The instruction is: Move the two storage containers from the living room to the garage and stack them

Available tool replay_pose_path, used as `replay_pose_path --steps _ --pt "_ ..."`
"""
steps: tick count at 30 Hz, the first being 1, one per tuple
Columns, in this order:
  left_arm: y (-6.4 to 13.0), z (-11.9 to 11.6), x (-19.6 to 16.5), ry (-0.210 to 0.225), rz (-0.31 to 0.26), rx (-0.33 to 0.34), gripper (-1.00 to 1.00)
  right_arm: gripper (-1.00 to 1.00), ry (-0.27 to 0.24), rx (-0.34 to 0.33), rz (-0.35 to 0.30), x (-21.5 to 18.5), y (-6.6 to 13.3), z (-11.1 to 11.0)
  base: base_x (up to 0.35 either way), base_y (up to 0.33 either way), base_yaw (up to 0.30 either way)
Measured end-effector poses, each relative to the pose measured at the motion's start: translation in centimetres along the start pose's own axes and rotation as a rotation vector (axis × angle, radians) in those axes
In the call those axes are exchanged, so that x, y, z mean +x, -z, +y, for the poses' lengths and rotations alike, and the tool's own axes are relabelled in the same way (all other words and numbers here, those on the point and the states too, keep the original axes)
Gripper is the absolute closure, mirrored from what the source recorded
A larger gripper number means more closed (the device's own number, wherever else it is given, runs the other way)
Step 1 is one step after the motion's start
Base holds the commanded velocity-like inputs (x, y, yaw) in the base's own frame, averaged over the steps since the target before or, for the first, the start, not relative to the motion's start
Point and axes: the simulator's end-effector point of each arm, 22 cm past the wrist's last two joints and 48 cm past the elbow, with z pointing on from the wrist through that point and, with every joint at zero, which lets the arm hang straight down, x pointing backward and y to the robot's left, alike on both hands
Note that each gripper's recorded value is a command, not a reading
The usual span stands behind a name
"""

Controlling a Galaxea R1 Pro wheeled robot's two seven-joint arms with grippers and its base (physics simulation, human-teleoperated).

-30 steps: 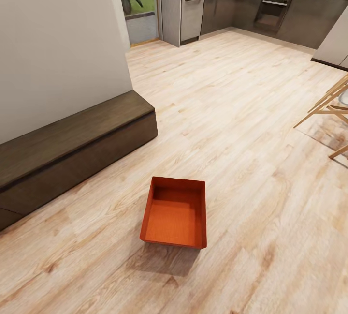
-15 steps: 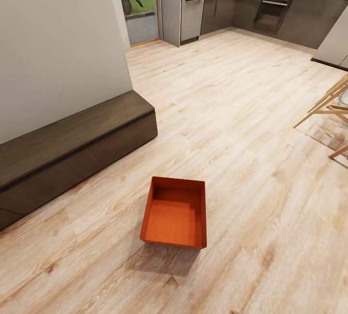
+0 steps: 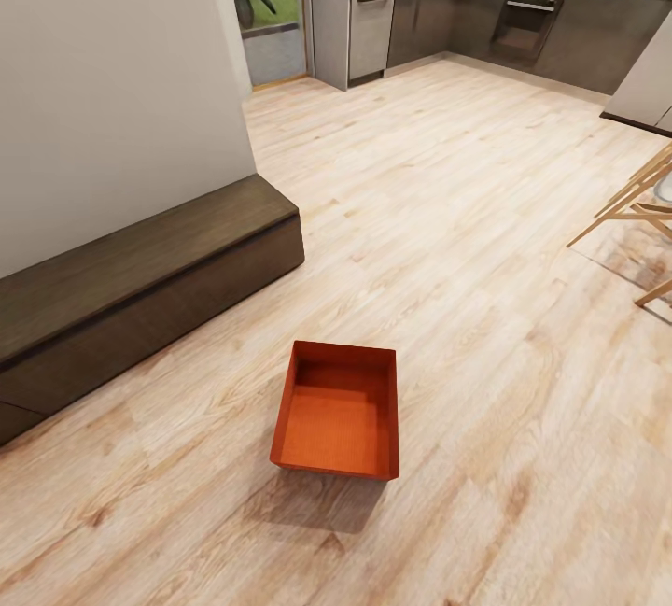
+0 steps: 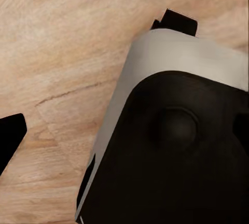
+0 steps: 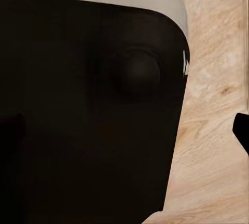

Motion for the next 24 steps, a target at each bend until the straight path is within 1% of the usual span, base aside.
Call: replay_pose_path --steps 2,4,5,7,10,13,14,17,18,19,20,21,22,23,24 --pt "0.0 -0.2 -1.5 0.001 -0.030 0.006 -1.00 -1.00 -0.002 0.000 -0.012 -1.1 0.0 0.0 0.000 0.000 0.000" --pt "0.2 -0.7 -4.1 0.002 -0.066 0.019 -1.00 -1.00 -0.003 -0.001 -0.048 -3.6 0.1 0.1 0.000 0.000 0.000" --pt "0.4 -1.2 -5.2 0.000 -0.071 0.029 -1.00 -1.00 -0.005 -0.003 -0.062 -4.7 0.2 0.2 0.000 0.000 0.000" --pt "0.7 -2.0 -6.5 -0.002 -0.065 0.046 -1.00 -1.00 -0.009 -0.008 -0.066 -5.7 0.4 0.6 0.000 0.000 0.000" --pt "1.5 -3.4 -8.7 -0.008 -0.061 0.076 -1.00 -1.00 -0.013 -0.013 -0.051 -6.9 0.4 0.9 0.000 0.000 0.000" --pt "1.9 -4.1 -9.7 -0.012 -0.054 0.090 -1.00 -1.00 -0.027 -0.017 -0.061 -9.3 0.5 1.0 0.000 0.000 0.000" --pt "2.0 -4.4 -9.4 -0.016 -0.023 0.095 -1.00 -1.00 -0.048 -0.018 -0.088 -12.4 0.7 1.0 0.000 0.000 0.000" --pt "2.2 -5.4 -8.9 -0.024 0.024 0.108 -1.00 -1.00 -0.070 -0.011 -0.131 -16.3 1.0 0.6 0.000 0.000 0.000" --pt "2.8 -7.5 -10.3 -0.031 0.037 0.136 -1.00 -1.00 -0.087 0.010 -0.176 -20.0 1.6 0.0 0.000 0.000 0.000" --pt "3.1 -8.8 -11.8 -0.038 0.028 0.152 -1.00 -1.00 -0.094 0.027 -0.212 -22.9 2.1 -0.5 0.000 0.000 0.000" --pt "3.3 -9.4 -12.6 -0.044 0.021 0.157 -1.00 -1.00 -0.098 0.037 -0.225 -23.9 2.3 -0.7 0.000 0.000 0.000" --pt "3.6 -10.2 -14.2 -0.059 0.004 0.163 -1.00 -1.00 -0.103 0.062 -0.252 -25.9 2.8 -1.3 0.000 0.000 0.000" --pt "3.8 -10.6 -15.1 -0.069 -0.008 0.164 -1.00 -1.00 -0.107 0.076 -0.266 -26.9 3.1 -1.7 0.000 0.000 0.000" --pt "4.1 -11.1 -16.8 -0.092 -0.032 0.162 -1.00 -1.00 -0.114 0.101 -0.290 -28.7 3.7 -2.0 0.000 0.000 0.000" --pt "4.3 -11.3 -17.6 -0.104 -0.045 0.159 -1.00 -1.00 -0.118 0.112 -0.303 -29.6 4.0 -2.1 0.000 0.000 0.000"
